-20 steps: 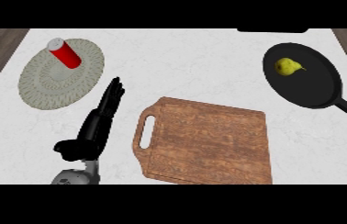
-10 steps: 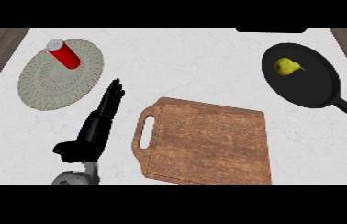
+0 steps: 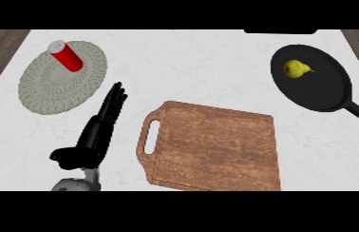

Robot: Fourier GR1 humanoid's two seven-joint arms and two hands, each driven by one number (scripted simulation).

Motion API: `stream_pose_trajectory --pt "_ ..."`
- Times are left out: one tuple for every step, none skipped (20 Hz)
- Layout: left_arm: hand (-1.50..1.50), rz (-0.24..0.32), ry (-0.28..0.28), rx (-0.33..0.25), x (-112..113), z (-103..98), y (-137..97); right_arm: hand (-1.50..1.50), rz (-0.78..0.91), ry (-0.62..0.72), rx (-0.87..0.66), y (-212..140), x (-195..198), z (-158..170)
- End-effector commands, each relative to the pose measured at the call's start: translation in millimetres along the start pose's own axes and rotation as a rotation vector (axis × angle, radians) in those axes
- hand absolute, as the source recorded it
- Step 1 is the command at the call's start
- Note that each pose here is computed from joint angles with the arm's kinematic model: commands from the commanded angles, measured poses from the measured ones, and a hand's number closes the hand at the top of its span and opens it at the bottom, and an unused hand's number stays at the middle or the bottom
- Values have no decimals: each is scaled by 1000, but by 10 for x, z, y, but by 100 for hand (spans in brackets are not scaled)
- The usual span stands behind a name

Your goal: Pick the pear from the cutting board and place it in the pan

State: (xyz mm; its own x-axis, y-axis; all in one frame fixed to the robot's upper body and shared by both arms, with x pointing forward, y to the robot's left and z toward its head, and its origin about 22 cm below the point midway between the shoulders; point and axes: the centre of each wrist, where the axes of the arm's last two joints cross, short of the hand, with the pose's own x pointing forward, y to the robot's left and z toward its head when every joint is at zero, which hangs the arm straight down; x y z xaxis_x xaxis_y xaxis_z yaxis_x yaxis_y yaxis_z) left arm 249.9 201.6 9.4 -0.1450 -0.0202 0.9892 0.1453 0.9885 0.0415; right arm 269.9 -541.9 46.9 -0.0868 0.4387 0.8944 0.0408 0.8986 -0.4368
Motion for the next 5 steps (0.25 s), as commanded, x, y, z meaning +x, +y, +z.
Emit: stream_pose_trajectory --pt "0 16 -1 -8 95 -26 -103 -150 -60 -111 79 62 -43 8" --pt "0 0 -5 17 -1 -95 -12 -150 -51 -125 65 -16 -120 195" --pt "0 14 13 -3 -53 -9 -34 -150 -39 -132 37 110 -94 39" --pt "0 5 13 4 -13 -59 -162 -150 -36 -141 33 71 -50 8" --pt "0 8 -2 -9 10 71 24 -150 13 -150 30 91 -81 43"
